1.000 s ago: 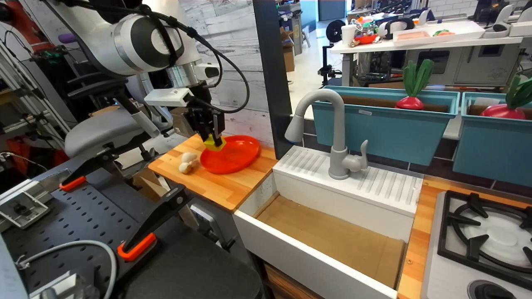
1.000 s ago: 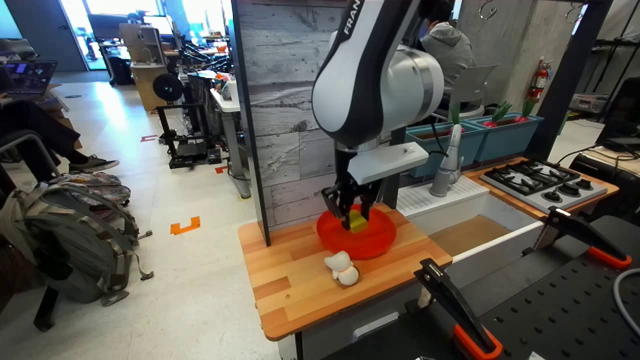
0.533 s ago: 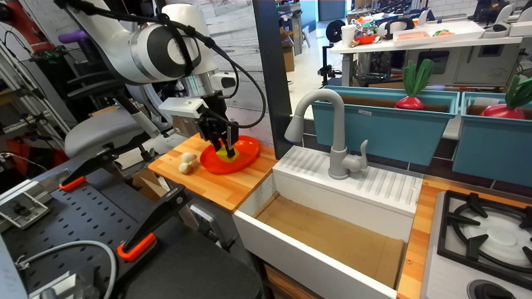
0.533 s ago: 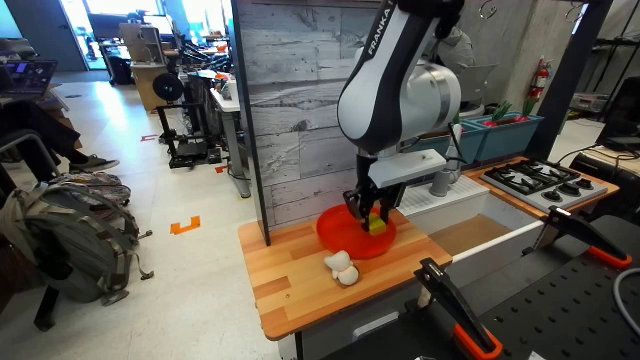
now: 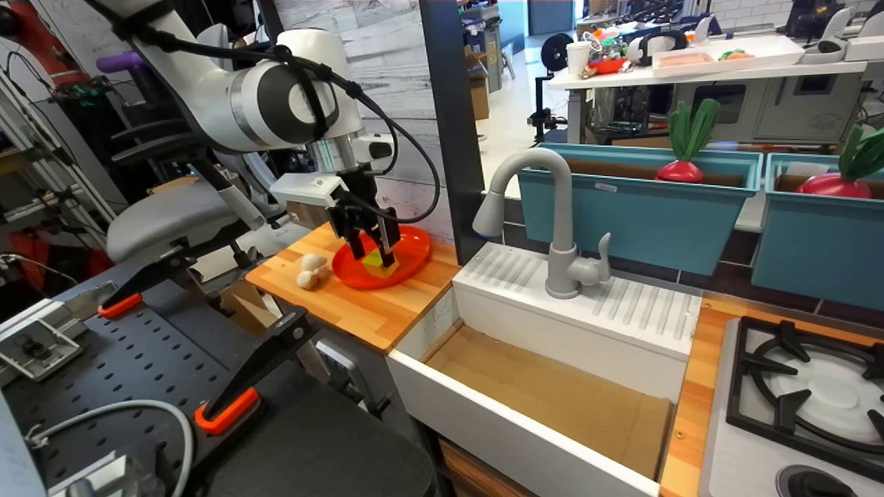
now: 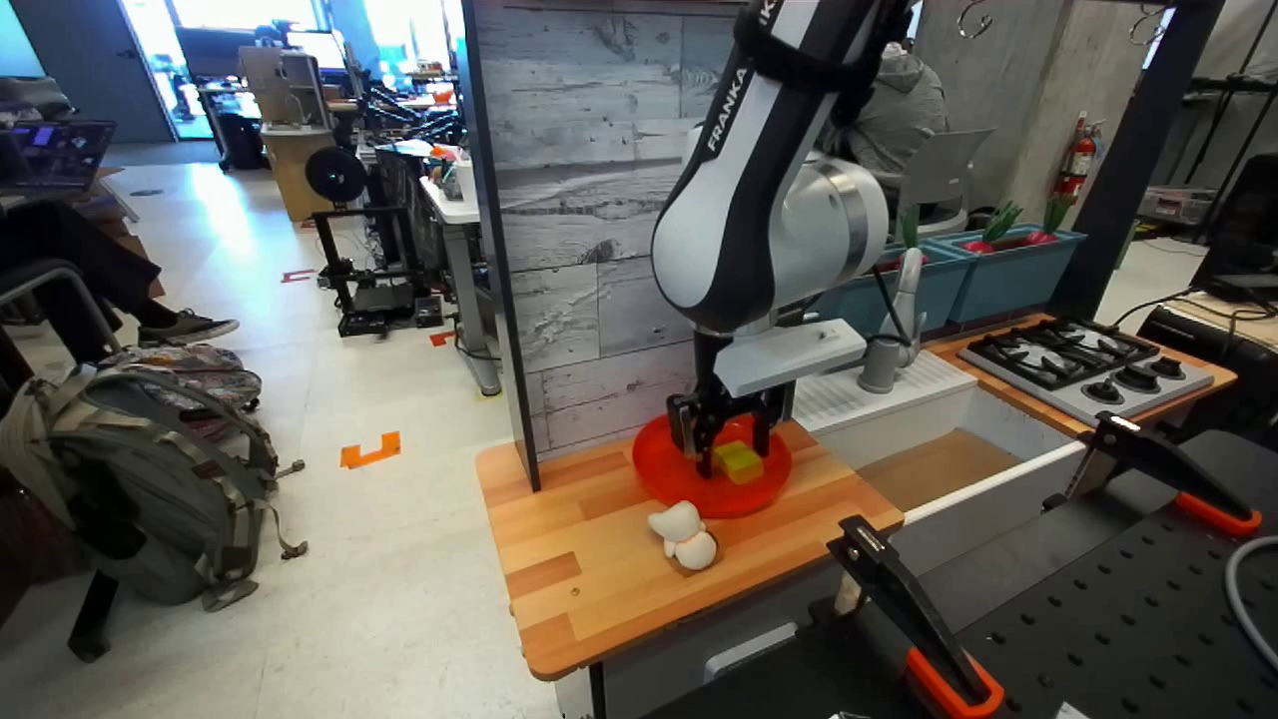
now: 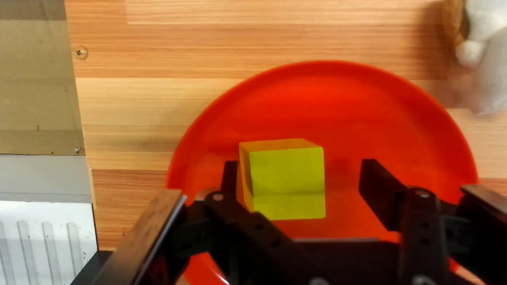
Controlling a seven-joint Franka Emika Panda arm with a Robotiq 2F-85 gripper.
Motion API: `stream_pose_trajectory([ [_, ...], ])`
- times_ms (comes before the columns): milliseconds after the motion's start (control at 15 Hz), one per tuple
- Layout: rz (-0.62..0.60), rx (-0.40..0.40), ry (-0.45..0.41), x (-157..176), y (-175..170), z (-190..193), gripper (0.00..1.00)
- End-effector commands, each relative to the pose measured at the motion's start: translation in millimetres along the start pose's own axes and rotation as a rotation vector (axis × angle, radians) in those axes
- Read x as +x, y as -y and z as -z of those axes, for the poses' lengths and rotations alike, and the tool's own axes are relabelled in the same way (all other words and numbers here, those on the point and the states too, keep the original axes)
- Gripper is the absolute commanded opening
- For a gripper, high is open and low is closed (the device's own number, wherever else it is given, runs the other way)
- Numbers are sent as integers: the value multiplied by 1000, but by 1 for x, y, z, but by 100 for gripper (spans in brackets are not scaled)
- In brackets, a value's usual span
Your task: Remove the doll from the plate, then put the yellow block on the plate
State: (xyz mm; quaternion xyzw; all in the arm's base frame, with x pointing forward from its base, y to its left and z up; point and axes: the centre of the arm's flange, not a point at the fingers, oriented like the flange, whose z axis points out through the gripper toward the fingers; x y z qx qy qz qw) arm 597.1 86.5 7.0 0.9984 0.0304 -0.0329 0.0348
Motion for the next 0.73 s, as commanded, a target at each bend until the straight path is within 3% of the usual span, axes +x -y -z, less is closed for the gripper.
stream_pose_trajectory([
  [0,-4,0,2,2,11,5,100],
  [467,10,2,-122,-56,49,79,100],
  [533,7,14,-86,-20,40,42,100],
  [667,16,17,-101,-34,52,61,100],
])
